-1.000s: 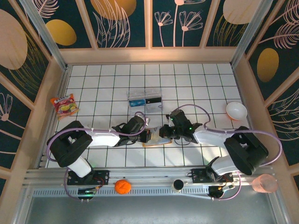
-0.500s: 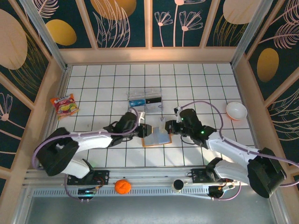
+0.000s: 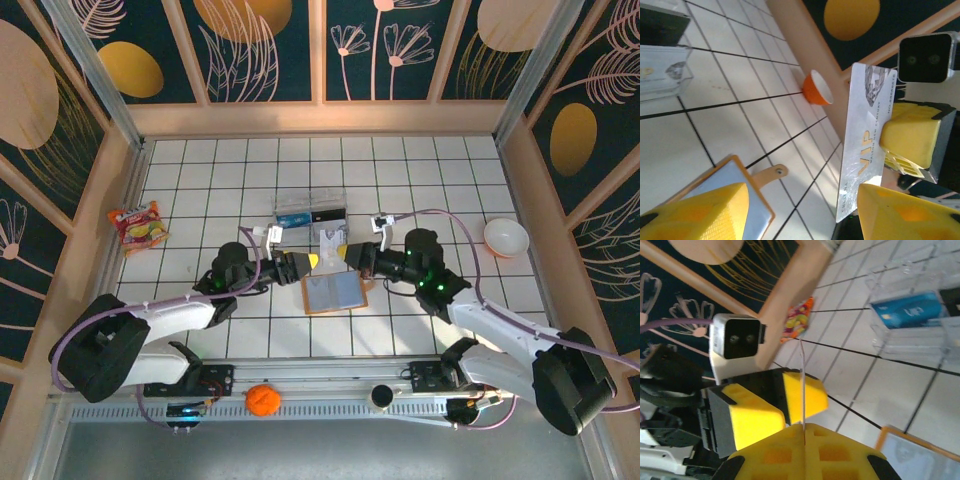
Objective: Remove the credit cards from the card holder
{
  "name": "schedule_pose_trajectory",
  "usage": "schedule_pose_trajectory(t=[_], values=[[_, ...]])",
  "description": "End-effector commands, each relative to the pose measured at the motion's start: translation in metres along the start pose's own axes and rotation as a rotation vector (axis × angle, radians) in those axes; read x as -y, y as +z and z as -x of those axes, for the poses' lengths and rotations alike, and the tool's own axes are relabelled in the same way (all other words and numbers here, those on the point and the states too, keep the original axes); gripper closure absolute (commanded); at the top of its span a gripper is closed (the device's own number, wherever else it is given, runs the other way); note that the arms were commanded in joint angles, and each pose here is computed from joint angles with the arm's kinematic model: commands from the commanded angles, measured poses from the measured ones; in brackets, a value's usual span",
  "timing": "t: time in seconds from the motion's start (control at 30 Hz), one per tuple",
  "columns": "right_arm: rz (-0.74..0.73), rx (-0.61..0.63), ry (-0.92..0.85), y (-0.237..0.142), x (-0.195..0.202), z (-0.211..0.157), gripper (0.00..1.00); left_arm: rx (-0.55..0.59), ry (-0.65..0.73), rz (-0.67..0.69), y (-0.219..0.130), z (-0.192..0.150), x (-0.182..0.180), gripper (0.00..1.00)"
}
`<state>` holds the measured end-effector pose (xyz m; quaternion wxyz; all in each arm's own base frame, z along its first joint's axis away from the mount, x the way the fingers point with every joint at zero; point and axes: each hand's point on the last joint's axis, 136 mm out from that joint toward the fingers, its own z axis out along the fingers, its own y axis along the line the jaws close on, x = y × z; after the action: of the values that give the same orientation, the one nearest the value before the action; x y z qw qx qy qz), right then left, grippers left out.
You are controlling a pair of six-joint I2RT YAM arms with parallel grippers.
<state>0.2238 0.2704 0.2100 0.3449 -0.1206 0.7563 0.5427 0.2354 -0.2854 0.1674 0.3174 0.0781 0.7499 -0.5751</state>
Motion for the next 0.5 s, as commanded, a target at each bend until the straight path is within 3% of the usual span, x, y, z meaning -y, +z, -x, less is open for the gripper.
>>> schedule_pose_trajectory(t=[0.0,0.27,0.47], values=[[0.115,0.017,-0.013,0.001,-0.021,0.008,1.0,0.045,0.029,-0.145,-0.005,0.013,0.031,0.4],[0.134,-0.002,0.003,0.015,-0.021,0.003,1.0,0.028,0.028,-0.224,-0.006,0.013,0.047,0.56],[0.096,-0.013,0.021,0.022,-0.012,0.0,1.0,0.024,0.021,-0.21,-0.007,0.012,0.046,0.59]])
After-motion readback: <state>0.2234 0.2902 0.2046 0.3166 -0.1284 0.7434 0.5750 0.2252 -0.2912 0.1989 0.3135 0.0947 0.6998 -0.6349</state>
